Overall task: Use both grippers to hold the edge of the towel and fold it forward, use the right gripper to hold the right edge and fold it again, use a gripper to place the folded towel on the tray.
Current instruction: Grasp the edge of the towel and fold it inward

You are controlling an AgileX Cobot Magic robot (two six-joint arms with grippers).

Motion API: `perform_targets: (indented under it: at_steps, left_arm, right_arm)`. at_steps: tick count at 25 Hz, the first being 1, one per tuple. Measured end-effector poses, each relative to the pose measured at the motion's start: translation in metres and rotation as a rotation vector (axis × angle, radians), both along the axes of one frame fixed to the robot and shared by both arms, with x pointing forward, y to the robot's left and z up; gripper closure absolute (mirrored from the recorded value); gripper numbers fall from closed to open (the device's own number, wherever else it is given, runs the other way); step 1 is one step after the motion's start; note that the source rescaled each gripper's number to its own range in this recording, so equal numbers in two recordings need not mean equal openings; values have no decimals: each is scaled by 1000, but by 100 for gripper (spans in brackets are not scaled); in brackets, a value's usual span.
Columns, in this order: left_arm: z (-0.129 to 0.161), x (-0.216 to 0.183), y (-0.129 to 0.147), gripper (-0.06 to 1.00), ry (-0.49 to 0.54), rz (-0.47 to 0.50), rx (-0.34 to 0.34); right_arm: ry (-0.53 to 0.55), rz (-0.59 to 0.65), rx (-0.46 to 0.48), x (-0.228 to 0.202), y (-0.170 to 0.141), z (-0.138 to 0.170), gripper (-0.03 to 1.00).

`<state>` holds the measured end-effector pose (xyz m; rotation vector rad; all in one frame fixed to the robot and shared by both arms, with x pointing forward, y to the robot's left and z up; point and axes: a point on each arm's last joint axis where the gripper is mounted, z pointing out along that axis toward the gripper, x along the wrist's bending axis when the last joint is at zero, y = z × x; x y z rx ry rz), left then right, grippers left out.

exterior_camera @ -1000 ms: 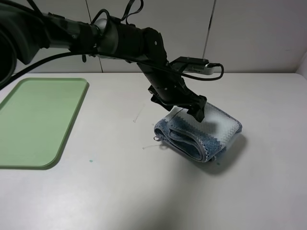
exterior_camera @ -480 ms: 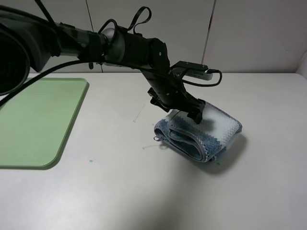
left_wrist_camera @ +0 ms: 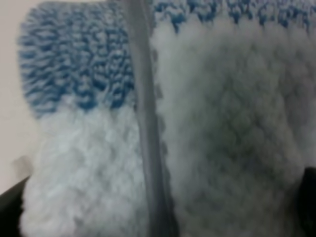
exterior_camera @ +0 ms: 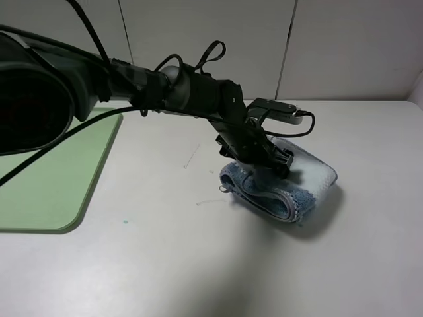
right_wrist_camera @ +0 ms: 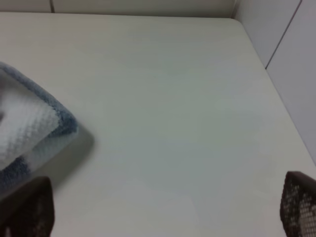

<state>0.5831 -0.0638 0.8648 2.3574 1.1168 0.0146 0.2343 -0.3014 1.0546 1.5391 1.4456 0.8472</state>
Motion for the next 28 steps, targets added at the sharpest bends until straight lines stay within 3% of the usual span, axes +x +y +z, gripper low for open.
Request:
perform_targets:
  at_steps: [10,13,19,28]
  left_arm:
    - [-6,-8,-14,-2,-13,-2,-35]
    - [-8,-9,-15,16,-3,3,-38]
    - [-9,-10,-15,71,25,25,-45]
    - [-7,-6,-9,73,69,72,-43]
  right_arm:
    - [0,0,0,0,0,0,-3]
    - [0,0,0,0,0,0,-3]
    - [0,0,0,0,0,0,-3]
    - [0,0,0,0,0,0,-3]
